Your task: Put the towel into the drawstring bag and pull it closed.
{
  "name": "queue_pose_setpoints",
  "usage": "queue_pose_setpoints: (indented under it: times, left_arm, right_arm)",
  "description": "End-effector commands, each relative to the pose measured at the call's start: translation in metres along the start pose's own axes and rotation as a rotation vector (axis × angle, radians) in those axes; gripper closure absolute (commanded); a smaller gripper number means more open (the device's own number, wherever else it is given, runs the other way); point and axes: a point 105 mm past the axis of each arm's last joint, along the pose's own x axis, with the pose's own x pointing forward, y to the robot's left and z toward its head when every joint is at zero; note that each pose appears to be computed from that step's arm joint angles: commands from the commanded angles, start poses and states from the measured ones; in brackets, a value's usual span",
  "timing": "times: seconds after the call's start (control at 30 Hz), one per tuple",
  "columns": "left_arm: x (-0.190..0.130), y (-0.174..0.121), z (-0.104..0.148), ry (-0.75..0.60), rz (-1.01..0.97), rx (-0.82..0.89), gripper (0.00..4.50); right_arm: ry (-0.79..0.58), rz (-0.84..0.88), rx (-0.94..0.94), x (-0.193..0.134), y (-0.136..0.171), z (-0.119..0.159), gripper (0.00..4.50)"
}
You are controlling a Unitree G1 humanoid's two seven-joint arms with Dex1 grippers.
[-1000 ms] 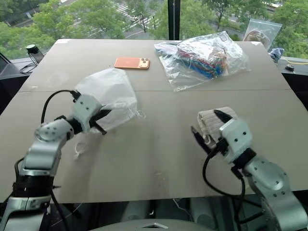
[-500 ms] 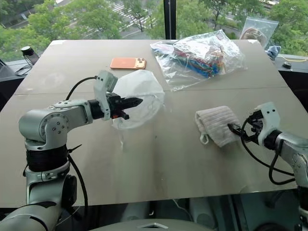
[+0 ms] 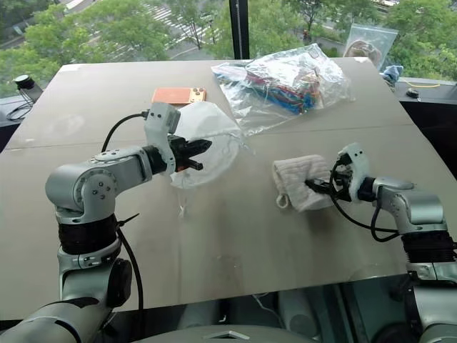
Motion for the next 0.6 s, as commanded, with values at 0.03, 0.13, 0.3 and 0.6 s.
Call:
queue_pose_setpoints:
  times: [0.03, 0.13, 0.3, 0.6]
  left_arm:
    - [-0.005, 0.000, 0.009, -0.021, 0.027, 0.033, 4.50]
    - [-0.002, -0.002, 0.006, 0.009, 0.022, 0.063, 4.50]
    - [0.005, -0.010, 0.013, -0.028, -0.044, 0.051, 4.50]
    - [0.024, -0.037, 0.015, -0.037, -0.187, 0.236, 4.50]
  right_arm:
    - [0.016, 0.111, 0.025, 0.014, 0.024, -0.018, 2.37]
    - [-0.094, 0.156, 0.029, 0.012, 0.037, -0.006, 3.77]
    - [-0.201, 0.307, -0.173, 0.002, 0.089, 0.012, 4.48]
    - [-0.214, 0.383, -0.371, 0.054, 0.160, 0.034, 4.48]
